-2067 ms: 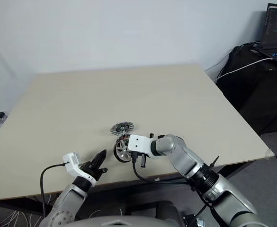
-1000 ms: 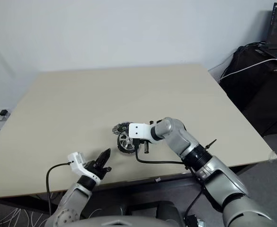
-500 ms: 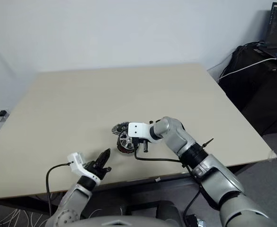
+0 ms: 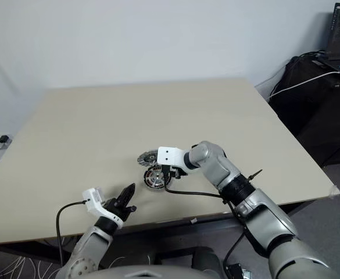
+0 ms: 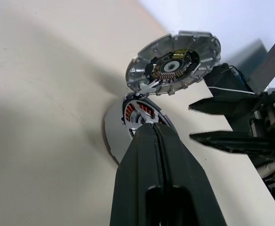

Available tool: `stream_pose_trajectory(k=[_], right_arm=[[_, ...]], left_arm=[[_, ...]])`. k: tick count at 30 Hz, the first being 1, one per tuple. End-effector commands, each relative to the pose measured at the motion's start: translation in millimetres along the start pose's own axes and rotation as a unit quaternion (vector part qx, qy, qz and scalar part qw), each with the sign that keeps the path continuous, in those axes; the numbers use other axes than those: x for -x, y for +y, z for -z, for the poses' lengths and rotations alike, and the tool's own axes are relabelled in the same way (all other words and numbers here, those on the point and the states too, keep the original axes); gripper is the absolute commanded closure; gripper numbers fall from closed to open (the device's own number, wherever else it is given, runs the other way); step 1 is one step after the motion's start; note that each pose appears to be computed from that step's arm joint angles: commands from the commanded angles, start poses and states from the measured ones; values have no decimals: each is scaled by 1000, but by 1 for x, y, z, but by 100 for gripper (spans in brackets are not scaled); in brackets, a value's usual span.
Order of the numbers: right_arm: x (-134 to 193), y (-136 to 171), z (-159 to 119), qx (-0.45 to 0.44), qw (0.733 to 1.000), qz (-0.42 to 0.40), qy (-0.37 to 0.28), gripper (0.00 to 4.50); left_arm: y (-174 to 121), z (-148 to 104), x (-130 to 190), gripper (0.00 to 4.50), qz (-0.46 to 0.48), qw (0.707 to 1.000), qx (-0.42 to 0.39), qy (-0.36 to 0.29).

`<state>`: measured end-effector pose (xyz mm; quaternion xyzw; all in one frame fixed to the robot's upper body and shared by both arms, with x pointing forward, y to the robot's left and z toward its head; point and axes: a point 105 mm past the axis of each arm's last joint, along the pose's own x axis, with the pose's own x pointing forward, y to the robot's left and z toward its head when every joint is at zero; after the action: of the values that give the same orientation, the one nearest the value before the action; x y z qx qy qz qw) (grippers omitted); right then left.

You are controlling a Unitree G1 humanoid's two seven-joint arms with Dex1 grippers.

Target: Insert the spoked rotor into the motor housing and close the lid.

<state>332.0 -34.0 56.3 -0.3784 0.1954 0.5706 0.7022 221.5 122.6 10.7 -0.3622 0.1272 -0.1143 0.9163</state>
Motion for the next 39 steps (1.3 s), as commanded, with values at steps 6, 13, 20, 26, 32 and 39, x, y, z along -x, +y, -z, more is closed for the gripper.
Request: stream_pose_trajectory(k=[6,13,20,26,32,39], right_arm=[[55,-10,-57,-172,951,70,-247,286],[27,44,-24,-289,931,94,-203,445],[-10,55,-17,-265,934,173,-163,445],[-24,38,-29,-267,923,203,-186,445],[-32,23,-28,-266,923,210,-182,445],[-44,27,-18,-287,924,193,-164,445]], left_arm=[[-6,-7,0,450,15,1000,-4,-13],[-3,-10,0,450,17,1000,-18,-2],[-4,-13,-2,450,21,999,-27,-1],[-3,-14,0,450,17,999,-33,1],[-2,-9,1,450,15,996,-87,29],[-3,0,3,450,24,990,-124,59]])
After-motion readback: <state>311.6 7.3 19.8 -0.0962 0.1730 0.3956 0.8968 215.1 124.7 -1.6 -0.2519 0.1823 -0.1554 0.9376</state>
